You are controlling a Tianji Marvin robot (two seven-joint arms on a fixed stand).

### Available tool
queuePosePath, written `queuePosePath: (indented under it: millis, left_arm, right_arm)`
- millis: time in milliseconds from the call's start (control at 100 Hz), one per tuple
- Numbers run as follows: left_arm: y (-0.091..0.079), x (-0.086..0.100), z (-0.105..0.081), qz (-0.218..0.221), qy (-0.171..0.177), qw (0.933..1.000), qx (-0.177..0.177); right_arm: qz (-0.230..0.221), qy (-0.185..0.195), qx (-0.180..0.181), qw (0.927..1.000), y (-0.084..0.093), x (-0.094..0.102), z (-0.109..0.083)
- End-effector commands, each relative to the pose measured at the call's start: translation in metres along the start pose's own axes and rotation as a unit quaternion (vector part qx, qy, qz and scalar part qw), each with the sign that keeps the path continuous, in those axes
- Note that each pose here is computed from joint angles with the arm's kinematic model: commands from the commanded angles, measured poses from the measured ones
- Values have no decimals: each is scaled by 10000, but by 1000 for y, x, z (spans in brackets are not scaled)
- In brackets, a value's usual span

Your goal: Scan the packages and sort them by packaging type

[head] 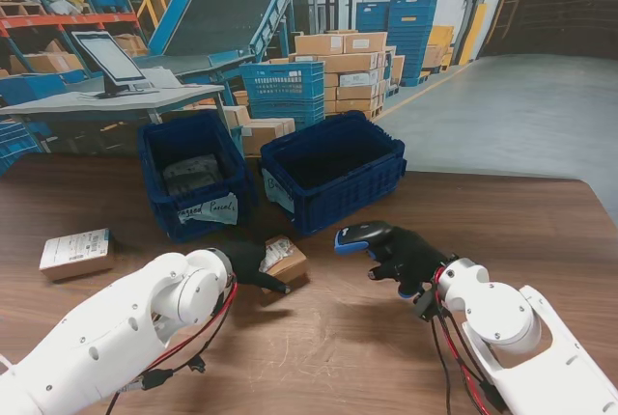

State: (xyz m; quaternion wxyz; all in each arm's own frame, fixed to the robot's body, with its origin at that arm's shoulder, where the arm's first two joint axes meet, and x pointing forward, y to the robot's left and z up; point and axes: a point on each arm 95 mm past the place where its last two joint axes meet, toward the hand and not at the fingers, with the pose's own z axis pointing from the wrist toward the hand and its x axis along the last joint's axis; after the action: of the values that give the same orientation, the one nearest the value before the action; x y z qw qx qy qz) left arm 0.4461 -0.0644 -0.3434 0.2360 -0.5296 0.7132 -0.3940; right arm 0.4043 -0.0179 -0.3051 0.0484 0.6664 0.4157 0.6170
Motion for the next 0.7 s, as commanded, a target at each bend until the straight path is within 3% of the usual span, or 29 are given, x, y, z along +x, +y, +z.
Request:
queuePosePath:
  millis: [0,230,470,690]
  left_arm:
    - [11,4,5,-14,61,9995,-300]
    - [18,5,16,69,181,9991,-369]
    - [26,1,22,19,-50,9972,743]
    - [29,-2,25,-291,-258,9843,1720]
  right_arm:
    - [47,12,88,9999,-5,1,-1]
    - [74,2,109,9999,-5,0,-2]
    - [108,-19,168,9998,-6,-3,-1]
    - [103,-2,199,9997,-7,-2,0]
